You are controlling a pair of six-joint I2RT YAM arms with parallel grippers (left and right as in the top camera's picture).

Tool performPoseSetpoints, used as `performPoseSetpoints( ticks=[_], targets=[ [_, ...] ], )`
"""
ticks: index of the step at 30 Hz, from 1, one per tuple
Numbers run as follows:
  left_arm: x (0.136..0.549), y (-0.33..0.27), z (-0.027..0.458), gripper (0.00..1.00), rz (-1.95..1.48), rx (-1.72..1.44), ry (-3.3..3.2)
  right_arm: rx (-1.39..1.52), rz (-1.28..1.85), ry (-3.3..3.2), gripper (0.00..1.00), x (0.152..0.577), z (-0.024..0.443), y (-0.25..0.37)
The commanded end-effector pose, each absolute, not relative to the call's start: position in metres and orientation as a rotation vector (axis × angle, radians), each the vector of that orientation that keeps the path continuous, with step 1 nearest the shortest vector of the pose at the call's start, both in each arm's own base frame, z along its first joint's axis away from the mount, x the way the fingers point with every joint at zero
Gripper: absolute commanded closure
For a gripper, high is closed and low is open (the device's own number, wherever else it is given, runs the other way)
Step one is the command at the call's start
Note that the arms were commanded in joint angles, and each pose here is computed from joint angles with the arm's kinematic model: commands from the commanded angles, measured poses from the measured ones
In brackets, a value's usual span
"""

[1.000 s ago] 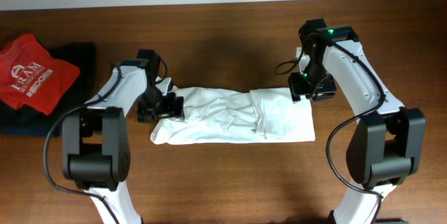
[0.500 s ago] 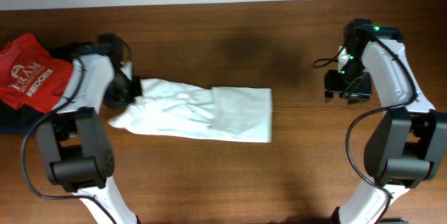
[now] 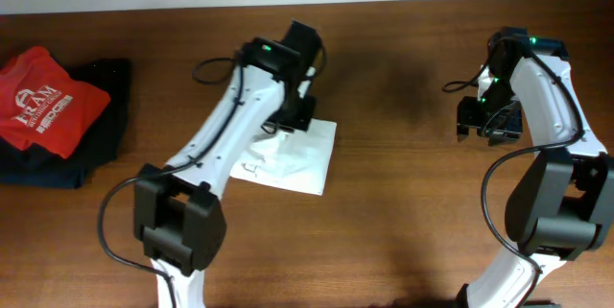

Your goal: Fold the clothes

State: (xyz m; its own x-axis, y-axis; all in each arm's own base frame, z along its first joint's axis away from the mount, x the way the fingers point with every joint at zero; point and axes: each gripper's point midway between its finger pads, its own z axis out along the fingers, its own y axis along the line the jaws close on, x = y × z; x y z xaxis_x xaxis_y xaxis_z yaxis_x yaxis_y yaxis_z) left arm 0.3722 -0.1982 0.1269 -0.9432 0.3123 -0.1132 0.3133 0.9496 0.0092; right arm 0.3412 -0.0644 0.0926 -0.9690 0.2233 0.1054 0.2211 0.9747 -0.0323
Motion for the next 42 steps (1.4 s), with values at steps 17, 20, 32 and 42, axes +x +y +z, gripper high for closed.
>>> performPoseSetpoints(
  ticks=[17,20,32,42],
  targets=[
    [0.491,-0.111,0.152,0.50,-0.200,0.068,2.820,0.284,-0.944,-3.077,0.28,0.378,0.130,0.094],
    [0.492,-0.114,0.096,0.50,-0.185,0.147,2.931,0.540,-0.945,-3.015,0.32,0.365,0.125,0.156],
    [0.450,-0.108,0.004,0.55,-0.120,0.167,3.242,0.892,-0.967,-2.620,0.41,0.282,0.032,0.282],
    [0.371,-0.123,0.026,0.65,0.007,0.126,3.549,0.613,0.290,-3.073,0.31,0.409,0.022,0.072]
  ],
)
